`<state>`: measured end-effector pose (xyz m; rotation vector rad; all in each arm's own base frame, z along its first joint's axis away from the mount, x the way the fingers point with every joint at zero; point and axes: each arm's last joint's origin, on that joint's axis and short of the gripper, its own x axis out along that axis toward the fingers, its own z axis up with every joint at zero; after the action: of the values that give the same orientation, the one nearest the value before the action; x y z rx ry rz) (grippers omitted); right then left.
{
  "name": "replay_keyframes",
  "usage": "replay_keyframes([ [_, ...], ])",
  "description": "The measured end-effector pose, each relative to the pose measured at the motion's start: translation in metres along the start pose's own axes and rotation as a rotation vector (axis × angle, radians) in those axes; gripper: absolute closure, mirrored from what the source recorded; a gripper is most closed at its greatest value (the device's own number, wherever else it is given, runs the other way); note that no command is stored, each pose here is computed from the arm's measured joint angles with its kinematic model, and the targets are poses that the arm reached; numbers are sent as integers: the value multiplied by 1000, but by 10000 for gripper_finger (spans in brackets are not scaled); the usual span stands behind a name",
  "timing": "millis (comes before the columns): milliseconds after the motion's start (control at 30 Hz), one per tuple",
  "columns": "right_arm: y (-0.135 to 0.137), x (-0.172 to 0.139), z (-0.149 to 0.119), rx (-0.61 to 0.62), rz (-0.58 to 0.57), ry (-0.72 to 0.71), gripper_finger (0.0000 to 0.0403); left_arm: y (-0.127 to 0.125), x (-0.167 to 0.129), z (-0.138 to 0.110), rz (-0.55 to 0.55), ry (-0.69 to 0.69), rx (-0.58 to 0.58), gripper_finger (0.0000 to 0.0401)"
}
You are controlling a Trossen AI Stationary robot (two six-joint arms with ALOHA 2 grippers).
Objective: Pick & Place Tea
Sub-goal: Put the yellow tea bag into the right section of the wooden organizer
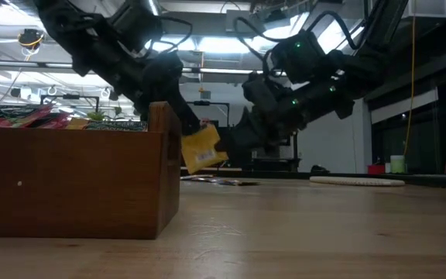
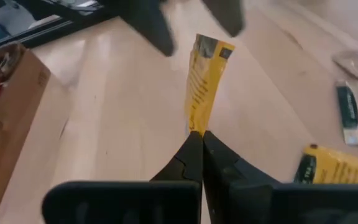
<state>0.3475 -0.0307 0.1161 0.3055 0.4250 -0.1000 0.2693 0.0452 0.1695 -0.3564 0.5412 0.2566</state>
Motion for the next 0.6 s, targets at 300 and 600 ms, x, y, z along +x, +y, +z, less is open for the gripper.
replay_keyframes([
  [300, 1, 0, 2, -55, 33, -11, 402, 2, 0, 1, -20, 5, 116, 186],
  [600, 4, 0, 9, -89, 52, -84, 401, 1, 0, 0, -41, 12, 146, 223],
])
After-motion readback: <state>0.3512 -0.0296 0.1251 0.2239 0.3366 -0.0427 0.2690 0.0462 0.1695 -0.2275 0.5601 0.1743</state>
